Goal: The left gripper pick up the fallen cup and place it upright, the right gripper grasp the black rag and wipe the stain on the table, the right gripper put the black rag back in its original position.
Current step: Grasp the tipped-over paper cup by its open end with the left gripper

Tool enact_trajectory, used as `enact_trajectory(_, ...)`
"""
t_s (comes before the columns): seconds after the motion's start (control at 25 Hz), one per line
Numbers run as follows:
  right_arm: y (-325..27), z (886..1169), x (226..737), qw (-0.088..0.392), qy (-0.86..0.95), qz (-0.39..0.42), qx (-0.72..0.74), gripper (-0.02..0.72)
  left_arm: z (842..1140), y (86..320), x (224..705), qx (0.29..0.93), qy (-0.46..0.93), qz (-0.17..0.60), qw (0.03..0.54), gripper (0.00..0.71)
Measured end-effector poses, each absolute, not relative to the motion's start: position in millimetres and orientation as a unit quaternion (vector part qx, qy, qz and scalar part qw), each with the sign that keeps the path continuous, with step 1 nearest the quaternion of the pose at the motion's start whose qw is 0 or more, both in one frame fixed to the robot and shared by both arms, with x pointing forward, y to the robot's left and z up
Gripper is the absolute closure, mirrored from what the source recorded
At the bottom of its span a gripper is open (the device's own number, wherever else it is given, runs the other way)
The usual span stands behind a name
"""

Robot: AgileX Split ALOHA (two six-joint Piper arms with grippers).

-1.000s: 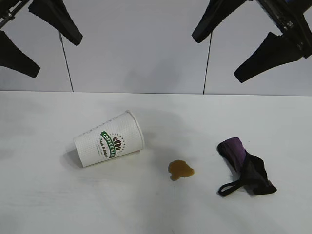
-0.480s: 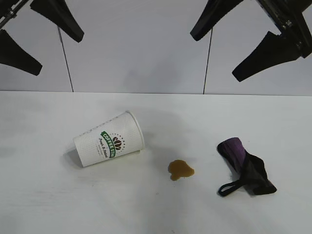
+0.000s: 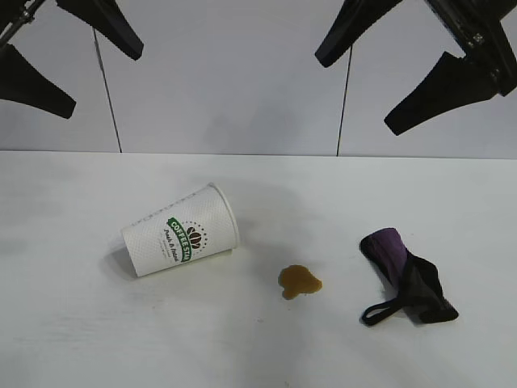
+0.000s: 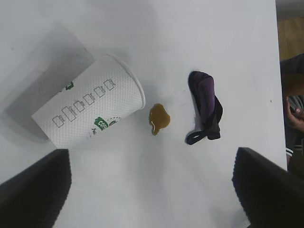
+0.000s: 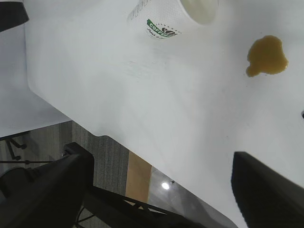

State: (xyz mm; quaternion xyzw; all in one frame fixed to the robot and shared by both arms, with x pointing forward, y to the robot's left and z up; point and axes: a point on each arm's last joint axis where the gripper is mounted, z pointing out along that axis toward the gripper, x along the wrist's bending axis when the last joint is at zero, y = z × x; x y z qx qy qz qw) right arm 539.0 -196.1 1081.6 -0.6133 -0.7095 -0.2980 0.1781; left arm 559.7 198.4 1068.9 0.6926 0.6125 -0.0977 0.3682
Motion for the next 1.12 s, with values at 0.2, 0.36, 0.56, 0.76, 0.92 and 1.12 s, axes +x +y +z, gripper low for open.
enact_trajectory(0.2, -196, 1082, 539, 0.178, -0.71, -0.298, -0.613, 0.126, 1090, 183, 555, 0.79, 0.475, -0.067, 0.383, 0.047)
enact_trajectory(0.36, -196, 1082, 539, 0.179, -0.71, -0.297, -0.613, 0.126, 1108, 158, 549, 0.864, 0.344, -0.005, 0.369, 0.047)
enact_trajectory(0.56, -196, 1082, 539, 0.179, -0.71, -0.297, -0.613, 0.126, 1114, 134, 545, 0.925, 0.231, 0.099, 0.284, 0.047)
enact_trajectory(0.76, -196, 1082, 539, 0.179, -0.71, -0.297, -0.613, 0.126, 1082, 112, 548, 0.965, 0.149, 0.127, 0.173, 0.047)
enact_trajectory(0.92, -196, 1082, 539, 0.179, -0.71, -0.297, -0.613, 0.126, 1050, 95, 554, 0.98, 0.115, 0.116, 0.118, 0.047)
enact_trajectory(1.12, -196, 1082, 539, 0.179, -0.71, -0.298, -0.613, 0.126, 1018, 80, 575, 0.981, 0.154, 0.094, 0.075, 0.047)
